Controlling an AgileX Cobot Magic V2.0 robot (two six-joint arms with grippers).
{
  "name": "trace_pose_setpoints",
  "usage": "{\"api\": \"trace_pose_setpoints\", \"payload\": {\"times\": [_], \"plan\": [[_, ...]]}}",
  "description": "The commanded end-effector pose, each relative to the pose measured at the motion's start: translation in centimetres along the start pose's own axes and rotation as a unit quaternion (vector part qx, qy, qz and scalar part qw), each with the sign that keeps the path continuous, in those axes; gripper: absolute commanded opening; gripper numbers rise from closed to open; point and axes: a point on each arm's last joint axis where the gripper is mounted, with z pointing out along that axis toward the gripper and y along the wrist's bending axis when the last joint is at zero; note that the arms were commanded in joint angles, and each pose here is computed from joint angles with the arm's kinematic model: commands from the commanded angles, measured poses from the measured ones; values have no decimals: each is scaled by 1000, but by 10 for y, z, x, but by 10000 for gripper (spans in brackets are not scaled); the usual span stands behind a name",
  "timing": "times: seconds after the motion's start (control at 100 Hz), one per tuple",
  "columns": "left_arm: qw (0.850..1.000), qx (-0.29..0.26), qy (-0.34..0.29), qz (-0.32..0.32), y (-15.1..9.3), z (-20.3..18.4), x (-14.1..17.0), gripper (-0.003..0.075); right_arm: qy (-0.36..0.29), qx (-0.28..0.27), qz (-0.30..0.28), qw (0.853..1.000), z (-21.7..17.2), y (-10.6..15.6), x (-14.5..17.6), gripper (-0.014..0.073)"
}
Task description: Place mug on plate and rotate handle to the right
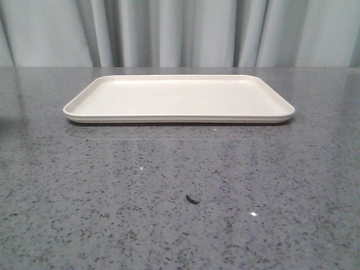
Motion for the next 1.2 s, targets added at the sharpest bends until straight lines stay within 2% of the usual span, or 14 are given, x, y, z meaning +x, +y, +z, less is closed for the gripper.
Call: {"api": "trace_pose_setpoints", "payload": {"times": [0.0,0.3,0.44,0.5,0.95,1.19], "plan": [[998,1,-56,-5,0,-3,-8,-19,-56,0,-7,998,-2,0,-9,-70],[998,1,-63,-6,0,-3,-9,-19,-67,-1,-5,998,-3,0,-12,-70],[998,1,-67,-6,0,-4,-12,-19,-112,-4,-5,994,-4,1,-20,-70],[998,1,-64,-6,0,-4,-17,-19,-111,-4,-4,994,-5,1,-25,-68],[999,8,-19,-31,0,12,-99,-19,17,5,2,1000,-5,4,-90,-61],[999,9,14,-31,-1,29,-122,-19,86,8,5,996,3,5,-104,-61]]}}
